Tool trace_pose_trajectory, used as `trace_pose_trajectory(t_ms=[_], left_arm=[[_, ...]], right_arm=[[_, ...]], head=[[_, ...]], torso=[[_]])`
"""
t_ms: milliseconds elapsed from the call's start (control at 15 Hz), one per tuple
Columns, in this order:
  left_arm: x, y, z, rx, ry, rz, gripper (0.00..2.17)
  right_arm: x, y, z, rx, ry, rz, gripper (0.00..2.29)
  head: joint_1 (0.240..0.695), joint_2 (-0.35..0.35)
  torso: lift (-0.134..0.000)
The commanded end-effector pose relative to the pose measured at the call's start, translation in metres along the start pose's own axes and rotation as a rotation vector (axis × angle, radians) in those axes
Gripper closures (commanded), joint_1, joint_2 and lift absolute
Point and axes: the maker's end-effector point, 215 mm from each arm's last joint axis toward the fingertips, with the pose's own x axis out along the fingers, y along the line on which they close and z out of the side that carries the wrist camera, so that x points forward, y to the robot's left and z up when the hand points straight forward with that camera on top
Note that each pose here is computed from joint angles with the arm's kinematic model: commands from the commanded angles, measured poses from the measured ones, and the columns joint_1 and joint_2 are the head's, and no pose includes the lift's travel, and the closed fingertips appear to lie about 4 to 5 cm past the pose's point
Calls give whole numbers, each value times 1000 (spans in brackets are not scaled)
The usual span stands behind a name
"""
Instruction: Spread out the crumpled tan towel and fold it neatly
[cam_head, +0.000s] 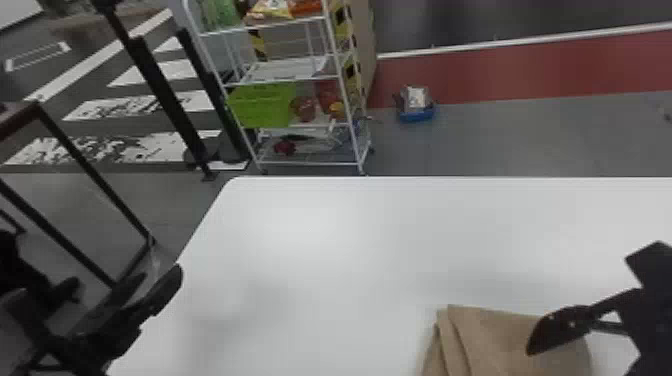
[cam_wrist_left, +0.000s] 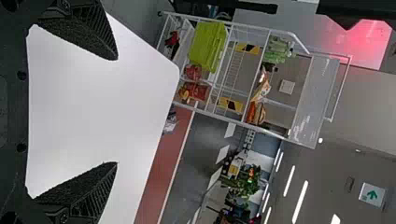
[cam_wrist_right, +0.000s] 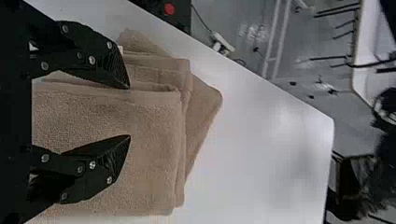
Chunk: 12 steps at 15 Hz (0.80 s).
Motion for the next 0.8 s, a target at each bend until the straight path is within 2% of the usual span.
trace_pose_trajectory(t_ms=[0, 133, 333, 533, 667, 733], left_arm=[[-2, 1, 0, -2, -1, 3, 80], [-1, 2, 0, -2, -1, 4, 80], [0, 0, -2, -5, 0, 2, 80], [0, 1, -3, -6, 2, 1, 80], [-2, 4, -3, -8, 2, 5, 80], [-2, 4, -5, -10, 4, 6, 80]], right_arm=[[-26, -6, 24, 159, -164, -11, 70], [-10, 10, 28, 261, -209, 42, 134], [33, 36, 44, 292, -240, 131, 215], [68, 60, 42, 379, -162, 226, 215], [76, 70, 36, 432, -128, 255, 215], [80, 76, 31, 482, -100, 277, 215]], head=[[695, 350], [695, 350], [695, 350], [695, 350], [695, 350], [695, 350]], torso=[[-122], [-122], [-122], [-122], [-122], [-122]])
